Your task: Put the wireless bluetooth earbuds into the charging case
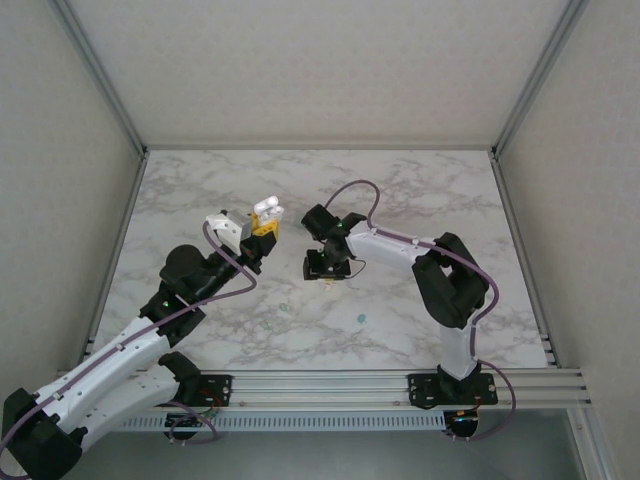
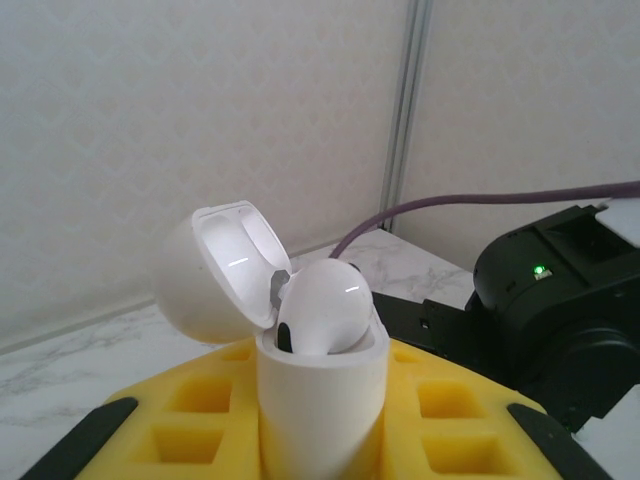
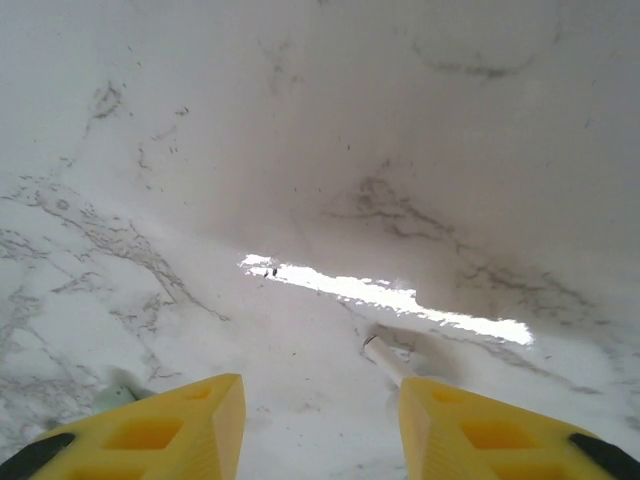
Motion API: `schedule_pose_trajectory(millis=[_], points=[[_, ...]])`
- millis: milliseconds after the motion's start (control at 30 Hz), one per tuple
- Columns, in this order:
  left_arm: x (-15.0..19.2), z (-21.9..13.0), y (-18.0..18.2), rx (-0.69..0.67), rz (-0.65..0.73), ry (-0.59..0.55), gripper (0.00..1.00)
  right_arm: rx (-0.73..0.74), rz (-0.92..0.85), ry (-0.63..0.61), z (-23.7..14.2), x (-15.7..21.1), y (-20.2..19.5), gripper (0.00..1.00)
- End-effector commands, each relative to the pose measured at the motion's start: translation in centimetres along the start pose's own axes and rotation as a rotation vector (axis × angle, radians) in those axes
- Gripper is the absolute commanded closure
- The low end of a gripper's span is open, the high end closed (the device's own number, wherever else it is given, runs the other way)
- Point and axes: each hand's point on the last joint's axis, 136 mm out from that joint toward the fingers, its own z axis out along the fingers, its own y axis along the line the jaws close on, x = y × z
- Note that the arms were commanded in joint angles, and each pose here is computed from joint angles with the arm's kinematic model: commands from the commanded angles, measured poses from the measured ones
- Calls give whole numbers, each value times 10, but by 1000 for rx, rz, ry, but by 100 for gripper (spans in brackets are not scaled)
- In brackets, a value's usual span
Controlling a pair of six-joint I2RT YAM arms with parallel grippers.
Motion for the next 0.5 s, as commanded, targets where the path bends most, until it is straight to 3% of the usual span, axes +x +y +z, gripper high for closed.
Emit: schedule_pose_trajectory(millis=[0, 367, 467], points=[[-21, -1, 1, -3, 13, -47, 86, 102, -85, 16, -2, 1, -12, 55], [-21, -1, 2, -7, 11, -50, 86, 135, -166, 147, 20, 26, -28, 61], [-21, 0, 1, -6, 9, -49, 86, 149, -185, 170, 22, 29, -31, 67]])
